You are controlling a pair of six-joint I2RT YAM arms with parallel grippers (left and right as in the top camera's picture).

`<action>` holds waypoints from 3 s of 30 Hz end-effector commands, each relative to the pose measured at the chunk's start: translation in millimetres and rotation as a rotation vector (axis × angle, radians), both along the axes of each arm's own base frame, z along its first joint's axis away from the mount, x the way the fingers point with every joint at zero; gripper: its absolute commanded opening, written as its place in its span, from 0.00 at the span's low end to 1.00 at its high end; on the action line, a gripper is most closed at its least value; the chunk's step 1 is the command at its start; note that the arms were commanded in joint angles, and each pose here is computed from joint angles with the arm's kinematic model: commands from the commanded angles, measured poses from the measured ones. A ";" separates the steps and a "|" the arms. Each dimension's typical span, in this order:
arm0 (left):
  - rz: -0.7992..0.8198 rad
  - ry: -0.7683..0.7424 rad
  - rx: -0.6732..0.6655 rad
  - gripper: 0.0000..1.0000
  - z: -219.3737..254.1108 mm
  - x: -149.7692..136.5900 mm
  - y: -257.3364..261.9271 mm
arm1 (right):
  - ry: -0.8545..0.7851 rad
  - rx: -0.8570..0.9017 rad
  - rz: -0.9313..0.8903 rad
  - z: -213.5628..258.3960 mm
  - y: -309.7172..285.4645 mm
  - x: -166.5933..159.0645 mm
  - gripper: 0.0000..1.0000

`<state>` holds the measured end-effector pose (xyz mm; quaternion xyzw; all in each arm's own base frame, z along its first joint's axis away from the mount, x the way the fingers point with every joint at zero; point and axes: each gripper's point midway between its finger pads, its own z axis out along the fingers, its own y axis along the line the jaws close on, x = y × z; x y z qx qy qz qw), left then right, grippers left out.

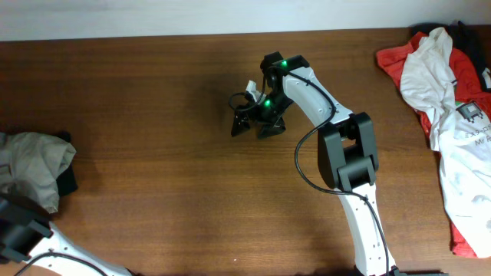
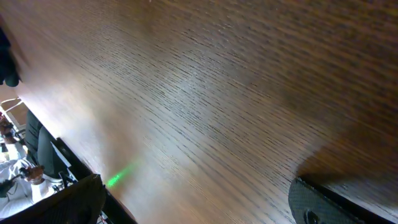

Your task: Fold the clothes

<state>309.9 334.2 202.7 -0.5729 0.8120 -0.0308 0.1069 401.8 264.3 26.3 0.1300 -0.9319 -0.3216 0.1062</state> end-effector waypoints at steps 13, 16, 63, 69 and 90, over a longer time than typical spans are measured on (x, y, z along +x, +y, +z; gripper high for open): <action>-0.115 0.154 -0.154 0.13 -136.9 12.3 16.6 | 0.070 -0.031 0.038 -37.0 6.4 -17.3 0.99; -0.256 0.174 -0.131 0.14 -148.9 51.9 -16.8 | 0.067 -0.030 0.038 -37.1 6.6 -16.7 0.99; -0.565 -0.722 0.549 0.01 275.1 59.2 -154.0 | -0.479 -0.242 -0.023 74.6 -92.1 113.3 0.99; -0.713 -0.880 0.728 0.14 344.7 19.5 -217.7 | -0.799 -0.372 -0.253 230.7 -203.0 121.4 0.99; -1.057 -1.205 0.824 0.21 407.1 -125.9 -370.6 | -1.404 -0.345 -0.613 512.4 -309.3 -76.1 0.99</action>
